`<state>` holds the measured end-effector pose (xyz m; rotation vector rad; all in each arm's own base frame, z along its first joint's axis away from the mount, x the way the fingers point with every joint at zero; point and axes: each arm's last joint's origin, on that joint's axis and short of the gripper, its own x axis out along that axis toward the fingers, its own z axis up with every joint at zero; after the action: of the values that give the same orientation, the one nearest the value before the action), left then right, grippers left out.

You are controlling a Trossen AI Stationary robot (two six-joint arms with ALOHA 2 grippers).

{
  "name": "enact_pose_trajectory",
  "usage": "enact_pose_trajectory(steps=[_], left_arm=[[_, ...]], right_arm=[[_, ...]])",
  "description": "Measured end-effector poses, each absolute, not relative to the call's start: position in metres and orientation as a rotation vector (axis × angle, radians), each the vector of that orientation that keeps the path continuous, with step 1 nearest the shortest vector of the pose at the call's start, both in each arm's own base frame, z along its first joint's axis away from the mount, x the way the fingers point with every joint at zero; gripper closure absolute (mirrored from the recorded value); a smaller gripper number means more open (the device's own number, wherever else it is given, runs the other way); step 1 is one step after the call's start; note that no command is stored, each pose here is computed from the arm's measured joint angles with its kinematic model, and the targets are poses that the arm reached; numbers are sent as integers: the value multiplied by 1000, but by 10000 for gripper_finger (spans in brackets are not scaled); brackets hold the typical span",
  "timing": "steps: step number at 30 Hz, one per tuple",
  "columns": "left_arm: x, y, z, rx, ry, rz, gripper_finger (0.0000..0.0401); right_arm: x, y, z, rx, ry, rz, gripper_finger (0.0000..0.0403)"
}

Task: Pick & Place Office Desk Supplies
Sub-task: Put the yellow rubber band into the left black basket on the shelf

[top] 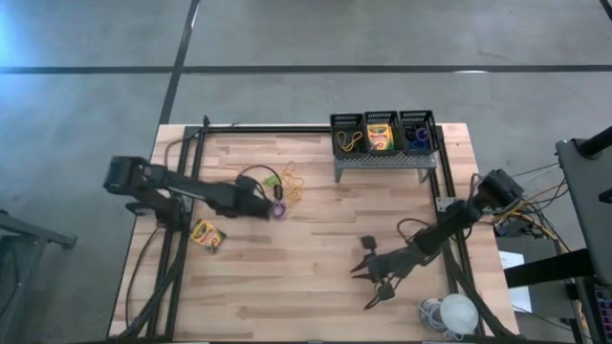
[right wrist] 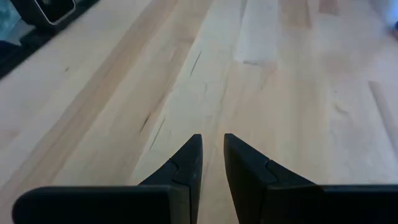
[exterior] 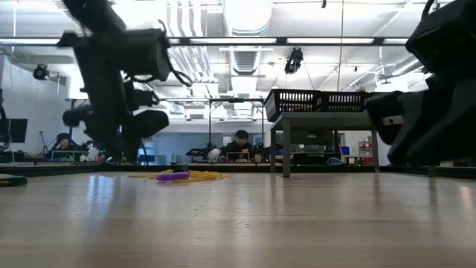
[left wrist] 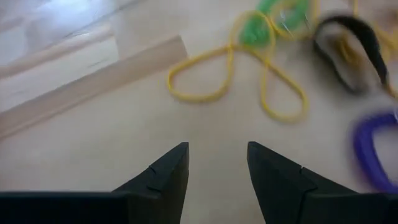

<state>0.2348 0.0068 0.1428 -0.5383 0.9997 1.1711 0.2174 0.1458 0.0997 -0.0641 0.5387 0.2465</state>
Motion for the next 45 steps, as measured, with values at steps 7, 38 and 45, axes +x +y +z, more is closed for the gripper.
enact_pose_trajectory(steps=[7, 38, 45], left_arm=[[219, 29, 117, -625, 620, 1003, 234], [232, 25, 115, -410, 657, 929, 399], [238, 1, 161, -377, 568, 817, 400]], right_arm=[[223, 150, 94, -85, 556, 249, 339], [222, 149, 97, -102, 559, 253, 342], [221, 148, 96, -109, 572, 251, 345]])
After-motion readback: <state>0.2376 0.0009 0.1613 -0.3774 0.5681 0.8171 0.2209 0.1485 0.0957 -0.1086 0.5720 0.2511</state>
